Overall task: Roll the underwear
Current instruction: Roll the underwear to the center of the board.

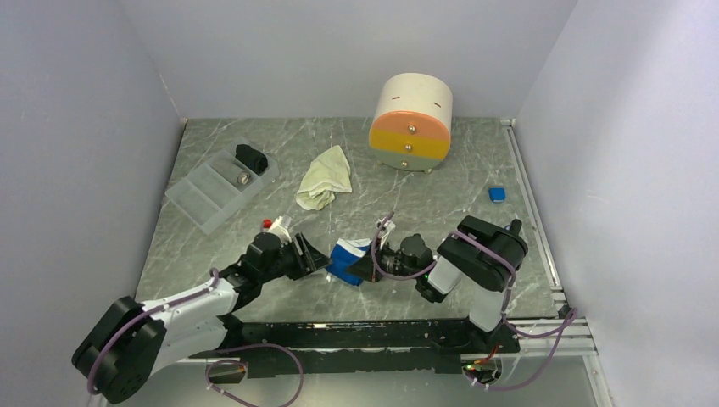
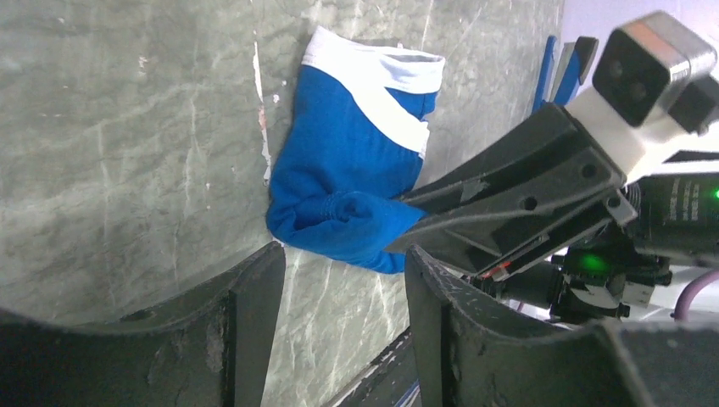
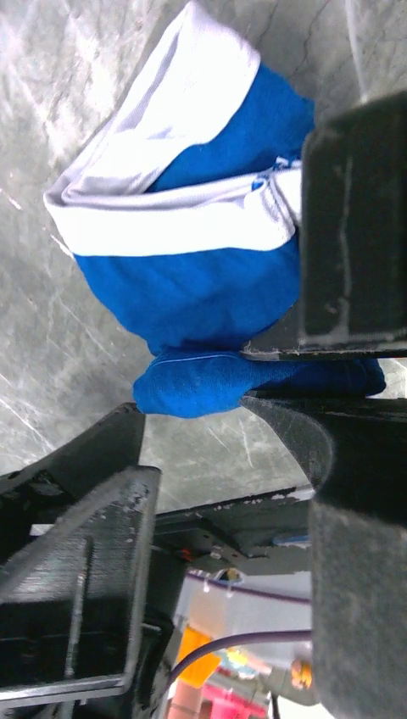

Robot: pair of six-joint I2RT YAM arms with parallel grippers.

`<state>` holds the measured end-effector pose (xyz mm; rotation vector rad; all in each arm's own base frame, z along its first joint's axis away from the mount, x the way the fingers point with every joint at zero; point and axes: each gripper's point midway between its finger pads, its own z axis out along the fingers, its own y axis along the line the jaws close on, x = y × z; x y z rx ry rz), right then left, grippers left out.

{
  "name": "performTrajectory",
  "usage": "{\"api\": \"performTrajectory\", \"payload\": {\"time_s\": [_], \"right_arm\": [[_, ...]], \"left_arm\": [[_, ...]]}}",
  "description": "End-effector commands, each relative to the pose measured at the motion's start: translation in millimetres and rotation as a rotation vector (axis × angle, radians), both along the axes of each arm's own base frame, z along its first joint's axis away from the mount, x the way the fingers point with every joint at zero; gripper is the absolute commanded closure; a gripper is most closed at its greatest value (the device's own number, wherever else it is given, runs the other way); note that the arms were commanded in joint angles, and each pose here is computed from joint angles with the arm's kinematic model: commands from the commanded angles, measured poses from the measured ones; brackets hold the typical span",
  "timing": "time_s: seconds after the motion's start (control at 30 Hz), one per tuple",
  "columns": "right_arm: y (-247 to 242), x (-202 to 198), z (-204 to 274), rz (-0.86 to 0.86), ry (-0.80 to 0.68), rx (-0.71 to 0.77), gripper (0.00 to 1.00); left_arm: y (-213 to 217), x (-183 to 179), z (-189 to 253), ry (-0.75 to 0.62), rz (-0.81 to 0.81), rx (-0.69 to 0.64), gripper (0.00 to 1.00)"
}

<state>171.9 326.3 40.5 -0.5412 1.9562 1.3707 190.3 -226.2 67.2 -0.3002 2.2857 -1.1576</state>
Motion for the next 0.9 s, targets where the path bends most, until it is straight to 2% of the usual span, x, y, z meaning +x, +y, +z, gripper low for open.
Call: {"api": "performTrajectory", "payload": {"time_s": [0.0, 0.3, 0.57, 0.77, 0.87], "right_arm": [[-5.6, -4.3, -21.6, -0.022, 0.166, -0.045, 0.92], [-11.3, -1.4, -42.8, -0.047, 0.235, -0.127, 0.91], [-13.6, -1.3, -47.9, -0.055, 0.26, -0.138, 0.89], [-14.5, -0.2, -46.4, -0.055, 0.248, -0.143, 0.85], [-14.2, 0.9, -42.7, -0.051, 0.229, -0.137, 0.83]], "left_arm": [[-18.5, 4.3, 20.7, -0.091, -0.096, -0.063, 0.41], [-32.9, 2.4, 7.0, -0.047, -0.134, -0.069, 0.35], [-32.0, 13.5, -1.6, -0.028, -0.051, -0.082, 0.26], [-22.1, 13.9, -39.0, 0.111, 0.009, 0.049, 0.26], [-14.1, 8.7, -58.1, 0.169, 0.03, 0.114, 0.29]]}}
